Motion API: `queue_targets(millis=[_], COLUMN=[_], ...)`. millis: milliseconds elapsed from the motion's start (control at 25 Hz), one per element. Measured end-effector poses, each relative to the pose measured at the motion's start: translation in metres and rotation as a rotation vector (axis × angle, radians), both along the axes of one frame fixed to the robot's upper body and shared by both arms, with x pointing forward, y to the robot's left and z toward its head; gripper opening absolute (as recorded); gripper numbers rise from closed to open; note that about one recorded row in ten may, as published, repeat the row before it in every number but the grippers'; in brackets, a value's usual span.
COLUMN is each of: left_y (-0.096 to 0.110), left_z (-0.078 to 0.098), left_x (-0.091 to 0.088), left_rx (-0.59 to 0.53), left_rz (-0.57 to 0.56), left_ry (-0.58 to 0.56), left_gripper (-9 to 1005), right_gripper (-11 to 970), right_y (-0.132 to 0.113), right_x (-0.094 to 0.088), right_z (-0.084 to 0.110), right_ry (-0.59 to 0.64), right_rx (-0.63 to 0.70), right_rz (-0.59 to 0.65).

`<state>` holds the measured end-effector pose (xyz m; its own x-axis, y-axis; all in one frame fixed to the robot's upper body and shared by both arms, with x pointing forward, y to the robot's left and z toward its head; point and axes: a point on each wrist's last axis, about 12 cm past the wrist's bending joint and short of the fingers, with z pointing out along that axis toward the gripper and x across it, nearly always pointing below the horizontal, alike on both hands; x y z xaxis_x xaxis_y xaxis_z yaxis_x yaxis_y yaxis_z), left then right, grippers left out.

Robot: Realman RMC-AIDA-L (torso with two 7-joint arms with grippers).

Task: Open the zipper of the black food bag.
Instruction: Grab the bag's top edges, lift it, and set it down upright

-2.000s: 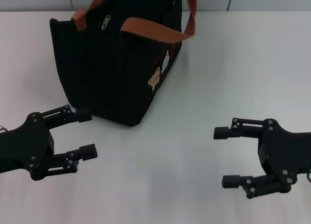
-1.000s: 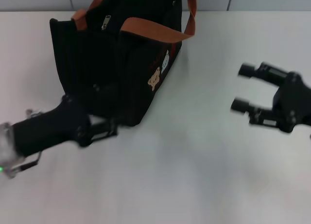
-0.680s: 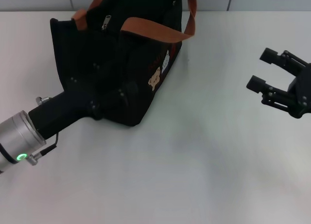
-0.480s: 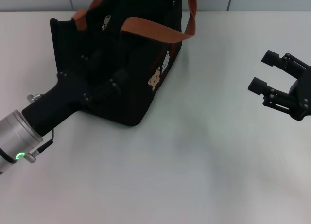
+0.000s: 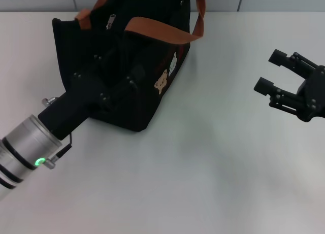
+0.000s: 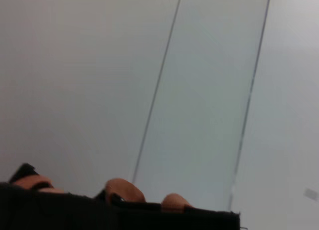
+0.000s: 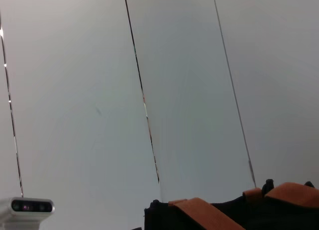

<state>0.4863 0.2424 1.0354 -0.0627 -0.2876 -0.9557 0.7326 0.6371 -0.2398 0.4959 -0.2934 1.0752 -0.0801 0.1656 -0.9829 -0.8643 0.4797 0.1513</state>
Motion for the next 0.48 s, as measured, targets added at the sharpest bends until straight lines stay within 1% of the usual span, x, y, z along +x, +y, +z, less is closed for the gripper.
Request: queue_targets(millis=[200,320,480], left_y=[-0.013,-0.018,-0.021], left_z=[-0.004,-0.006,-0.007], left_x=[-0.003,-0.004,-0.006], left_rx=[0.040,0.064,0.094], left_rz=[0.075,0.128,0.165], left_ry=[-0.057,-0.088,-0.119], left_gripper=[712,708,702], right_gripper=[835,835,835], right_y=[0.002,0.001,0.001], right_x=[0.000,0.000,0.000], right_z=[-0.001,-0.001,-0.003], right_ry=[0.003,0.005,0.011], right_rx=[0.001,0.000,-0.004], right_rz=[-0.002,-0.004,-0.013])
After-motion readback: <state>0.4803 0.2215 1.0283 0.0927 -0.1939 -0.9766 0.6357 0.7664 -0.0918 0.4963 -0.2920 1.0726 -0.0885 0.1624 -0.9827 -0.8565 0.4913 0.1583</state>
